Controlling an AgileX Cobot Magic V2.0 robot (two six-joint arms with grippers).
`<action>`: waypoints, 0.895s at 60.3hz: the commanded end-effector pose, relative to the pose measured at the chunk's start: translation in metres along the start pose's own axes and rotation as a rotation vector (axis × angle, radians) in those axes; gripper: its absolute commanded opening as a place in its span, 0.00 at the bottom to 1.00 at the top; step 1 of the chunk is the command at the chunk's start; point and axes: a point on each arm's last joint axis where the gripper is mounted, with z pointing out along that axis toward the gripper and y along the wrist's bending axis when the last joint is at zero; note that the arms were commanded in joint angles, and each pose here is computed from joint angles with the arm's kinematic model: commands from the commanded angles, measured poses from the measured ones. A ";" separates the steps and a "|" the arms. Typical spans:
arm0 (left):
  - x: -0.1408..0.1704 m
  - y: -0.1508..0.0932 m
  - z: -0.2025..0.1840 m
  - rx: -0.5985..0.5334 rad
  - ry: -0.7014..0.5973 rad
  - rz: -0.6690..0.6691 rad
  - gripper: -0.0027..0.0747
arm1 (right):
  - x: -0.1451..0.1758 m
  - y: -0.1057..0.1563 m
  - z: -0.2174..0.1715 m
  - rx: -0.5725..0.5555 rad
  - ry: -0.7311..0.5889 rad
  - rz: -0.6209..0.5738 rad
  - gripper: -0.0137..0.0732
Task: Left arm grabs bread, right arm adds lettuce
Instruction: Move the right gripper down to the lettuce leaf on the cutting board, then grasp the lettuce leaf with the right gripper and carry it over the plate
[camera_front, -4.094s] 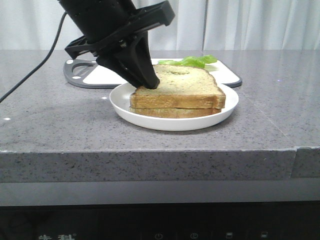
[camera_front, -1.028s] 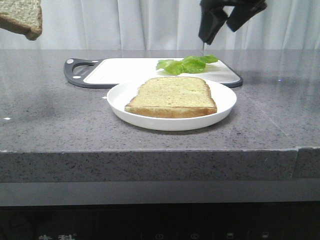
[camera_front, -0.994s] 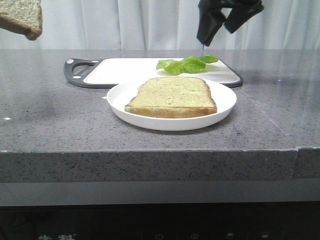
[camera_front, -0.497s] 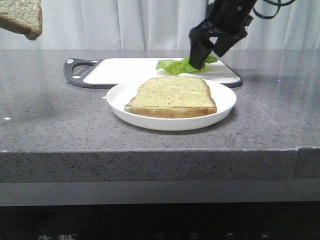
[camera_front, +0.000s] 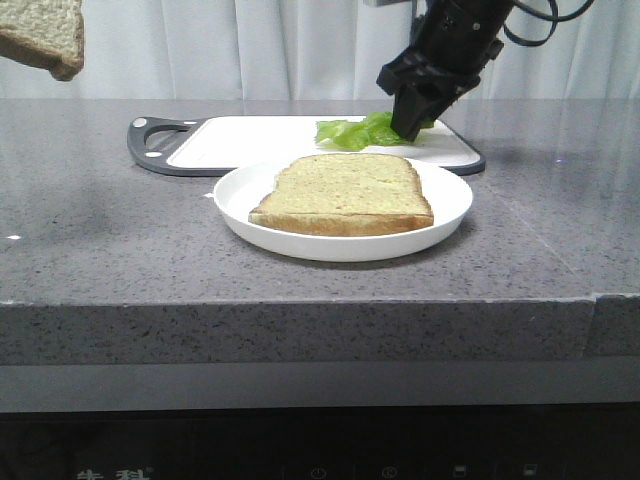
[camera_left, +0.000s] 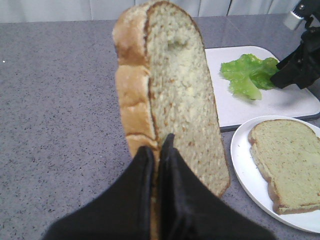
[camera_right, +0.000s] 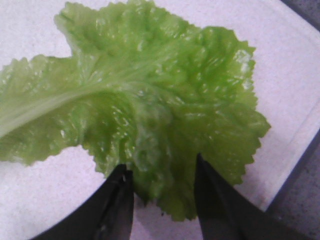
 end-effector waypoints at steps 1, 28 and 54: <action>-0.015 -0.004 -0.007 0.048 -0.100 0.000 0.01 | -0.020 -0.004 -0.032 0.052 -0.119 -0.019 0.51; -0.015 -0.004 -0.007 0.048 -0.100 0.000 0.01 | -0.020 -0.004 -0.037 0.047 -0.110 -0.018 0.09; -0.015 -0.004 -0.007 0.051 -0.103 0.000 0.01 | -0.033 -0.002 -0.086 0.073 -0.186 -0.013 0.09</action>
